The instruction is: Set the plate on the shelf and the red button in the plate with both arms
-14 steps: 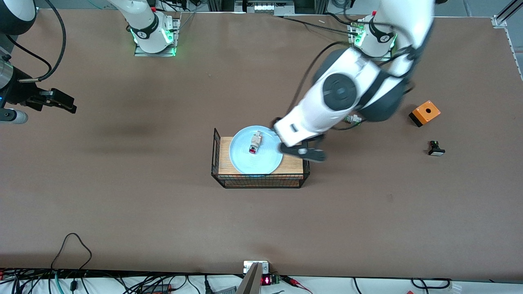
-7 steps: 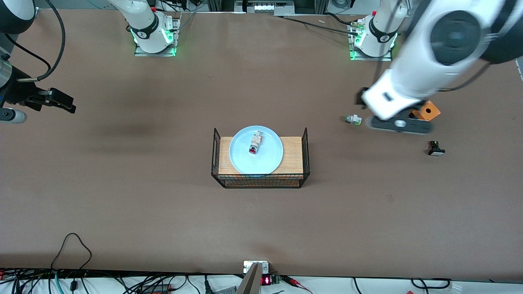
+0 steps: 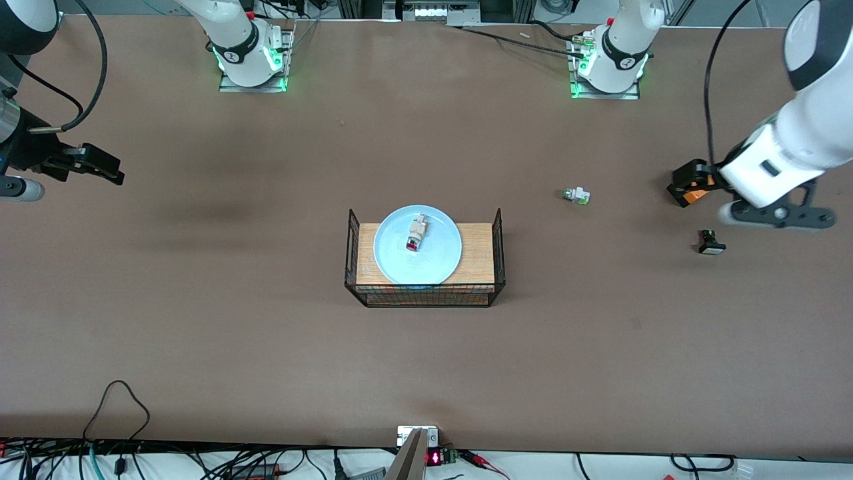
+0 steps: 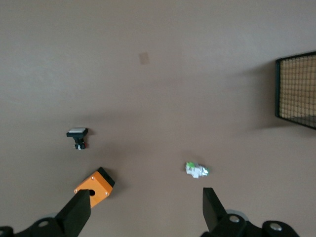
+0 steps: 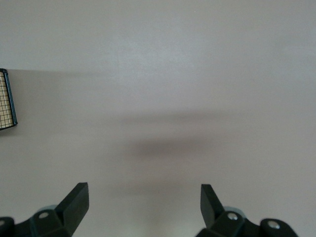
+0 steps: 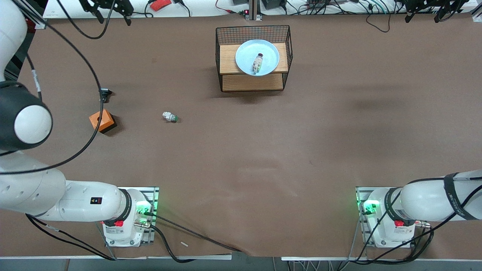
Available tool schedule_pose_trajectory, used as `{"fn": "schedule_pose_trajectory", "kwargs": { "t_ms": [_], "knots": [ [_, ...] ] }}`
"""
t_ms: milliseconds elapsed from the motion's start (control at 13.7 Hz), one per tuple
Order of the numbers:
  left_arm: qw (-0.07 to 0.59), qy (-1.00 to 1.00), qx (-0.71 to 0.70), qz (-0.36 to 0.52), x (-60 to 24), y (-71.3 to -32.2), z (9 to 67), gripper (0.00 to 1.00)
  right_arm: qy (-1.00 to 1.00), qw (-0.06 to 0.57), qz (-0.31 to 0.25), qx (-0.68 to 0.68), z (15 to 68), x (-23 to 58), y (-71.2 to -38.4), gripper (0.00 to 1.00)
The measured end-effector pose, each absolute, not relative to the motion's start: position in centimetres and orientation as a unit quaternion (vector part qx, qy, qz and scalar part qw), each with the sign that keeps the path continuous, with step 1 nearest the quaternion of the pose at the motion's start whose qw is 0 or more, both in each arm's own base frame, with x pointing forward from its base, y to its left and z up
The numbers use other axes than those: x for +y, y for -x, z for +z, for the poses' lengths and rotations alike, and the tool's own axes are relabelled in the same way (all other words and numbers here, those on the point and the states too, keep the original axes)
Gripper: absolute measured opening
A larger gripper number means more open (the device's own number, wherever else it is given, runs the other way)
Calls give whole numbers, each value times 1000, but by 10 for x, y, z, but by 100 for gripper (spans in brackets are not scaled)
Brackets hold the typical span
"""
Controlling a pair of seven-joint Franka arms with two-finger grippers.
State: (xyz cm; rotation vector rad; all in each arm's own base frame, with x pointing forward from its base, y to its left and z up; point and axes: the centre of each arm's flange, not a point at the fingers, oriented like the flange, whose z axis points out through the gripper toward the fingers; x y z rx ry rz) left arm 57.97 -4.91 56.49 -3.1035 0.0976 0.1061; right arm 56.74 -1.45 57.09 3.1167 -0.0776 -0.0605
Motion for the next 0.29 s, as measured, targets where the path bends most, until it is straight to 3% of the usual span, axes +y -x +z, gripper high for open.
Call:
{"fn": "schedule_pose_trajectory", "kwargs": {
  "t_ms": [291],
  "knots": [
    [19,999,36,33,-52,-551,561,100,-999,12,-18,-25,572,-15,-567,100]
  ]
}}
